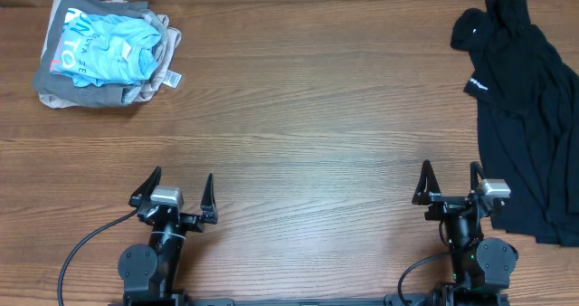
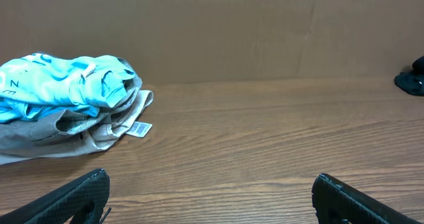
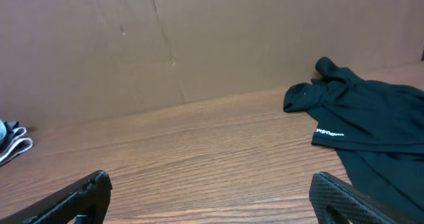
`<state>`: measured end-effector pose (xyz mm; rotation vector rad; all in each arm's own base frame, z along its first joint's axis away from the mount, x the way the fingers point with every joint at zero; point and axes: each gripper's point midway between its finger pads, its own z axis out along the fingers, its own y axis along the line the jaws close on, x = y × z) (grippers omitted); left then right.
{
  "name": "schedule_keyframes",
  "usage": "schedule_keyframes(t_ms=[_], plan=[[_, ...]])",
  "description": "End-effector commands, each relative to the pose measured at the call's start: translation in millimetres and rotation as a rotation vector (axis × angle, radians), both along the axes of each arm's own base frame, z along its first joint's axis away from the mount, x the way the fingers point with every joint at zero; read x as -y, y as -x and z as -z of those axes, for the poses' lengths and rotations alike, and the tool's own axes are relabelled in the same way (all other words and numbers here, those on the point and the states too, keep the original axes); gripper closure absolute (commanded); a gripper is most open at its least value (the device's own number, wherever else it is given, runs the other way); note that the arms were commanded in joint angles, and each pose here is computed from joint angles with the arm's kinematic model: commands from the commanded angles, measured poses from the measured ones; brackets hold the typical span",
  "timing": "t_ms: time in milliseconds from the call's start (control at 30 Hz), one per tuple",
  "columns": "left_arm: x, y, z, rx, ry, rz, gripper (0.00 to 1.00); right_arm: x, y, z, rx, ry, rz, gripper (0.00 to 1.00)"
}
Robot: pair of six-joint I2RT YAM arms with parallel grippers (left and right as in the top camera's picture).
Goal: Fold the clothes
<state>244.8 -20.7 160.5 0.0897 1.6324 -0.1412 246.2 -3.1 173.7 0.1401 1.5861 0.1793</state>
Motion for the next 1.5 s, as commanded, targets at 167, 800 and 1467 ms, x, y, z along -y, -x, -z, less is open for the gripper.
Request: schedule_keyframes(t_ms=[167, 800, 1467], plan=[[1, 0, -2, 0.011, 0.008, 0.001, 0.0, 2, 0, 1, 0.007, 0.005, 0.012, 0.0], [42, 15, -55, 0.236, -0.022, 0.253, 0.0, -34, 14, -70, 0.286, 0.053, -0.188, 0.0], [56, -9, -125, -0.028, -0.024, 0.351, 0.0, -37, 49, -171, 0.214, 0.04, -0.191, 0.0]])
